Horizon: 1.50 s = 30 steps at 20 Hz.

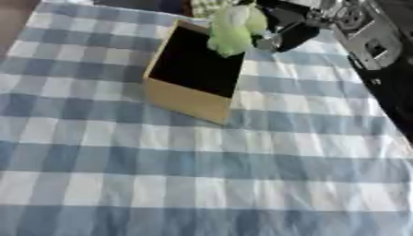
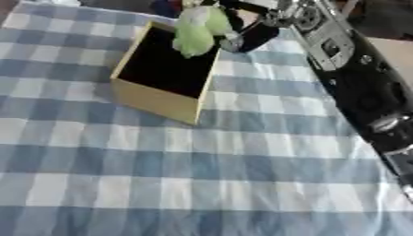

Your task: Pick up objects on the table and place them in the box.

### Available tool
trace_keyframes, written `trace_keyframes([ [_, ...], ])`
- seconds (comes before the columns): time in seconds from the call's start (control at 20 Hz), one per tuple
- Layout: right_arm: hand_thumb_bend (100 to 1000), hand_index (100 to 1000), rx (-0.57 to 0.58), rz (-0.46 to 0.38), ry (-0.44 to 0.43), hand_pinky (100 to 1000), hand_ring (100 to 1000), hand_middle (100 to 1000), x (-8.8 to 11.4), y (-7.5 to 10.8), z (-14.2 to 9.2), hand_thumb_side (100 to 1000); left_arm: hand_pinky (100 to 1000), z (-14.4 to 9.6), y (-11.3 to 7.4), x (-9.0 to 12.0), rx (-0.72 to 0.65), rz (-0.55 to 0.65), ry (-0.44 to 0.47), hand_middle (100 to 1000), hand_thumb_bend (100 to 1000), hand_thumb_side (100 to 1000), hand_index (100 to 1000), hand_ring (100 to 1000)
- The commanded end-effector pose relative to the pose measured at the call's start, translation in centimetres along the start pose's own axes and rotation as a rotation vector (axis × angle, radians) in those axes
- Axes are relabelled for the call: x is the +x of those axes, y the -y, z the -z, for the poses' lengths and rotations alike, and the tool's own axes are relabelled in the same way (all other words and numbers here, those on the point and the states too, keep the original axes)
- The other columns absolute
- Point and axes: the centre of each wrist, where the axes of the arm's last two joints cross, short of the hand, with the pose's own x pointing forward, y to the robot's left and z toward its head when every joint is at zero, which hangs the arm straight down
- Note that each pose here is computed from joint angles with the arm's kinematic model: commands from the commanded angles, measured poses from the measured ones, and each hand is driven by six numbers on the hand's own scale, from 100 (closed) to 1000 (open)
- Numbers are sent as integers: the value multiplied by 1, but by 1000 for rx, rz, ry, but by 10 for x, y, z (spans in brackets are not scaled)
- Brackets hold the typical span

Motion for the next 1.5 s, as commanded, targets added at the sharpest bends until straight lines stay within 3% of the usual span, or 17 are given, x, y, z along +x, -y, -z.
trace_keyframes([
  [0.05,100,366,0,-27,-23,454,325,201,-4,8,2,170,400,6,0,6,-5,-8,37,790,100,734,641,717],
  [0.45,100,395,19,-28,-36,490,349,226,-14,-7,14,172,399,10,1,8,-9,-17,52,792,100,737,641,719],
  [0.8,100,449,15,-70,-2,558,401,276,-9,-5,19,100,399,11,1,9,-12,-18,52,793,100,739,641,720],
  [1.05,100,492,31,-118,16,571,435,311,-4,-2,21,100,399,11,2,9,-17,-21,51,794,100,739,640,721],
  [1.15,100,639,46,-139,19,641,558,445,-3,-1,21,100,399,11,2,9,-18,-21,50,795,100,740,640,721],
  [1.4,100,765,107,-197,31,736,697,570,1,-1,22,100,399,10,2,8,-22,-21,45,795,100,741,640,722],
  [1.45,100,795,123,-207,34,754,724,594,2,0,22,195,399,10,2,8,-22,-21,44,796,100,740,640,722],
  [1.5,100,808,136,-216,36,757,738,607,3,0,21,228,398,10,2,8,-23,-20,44,796,100,740,640,722],
])
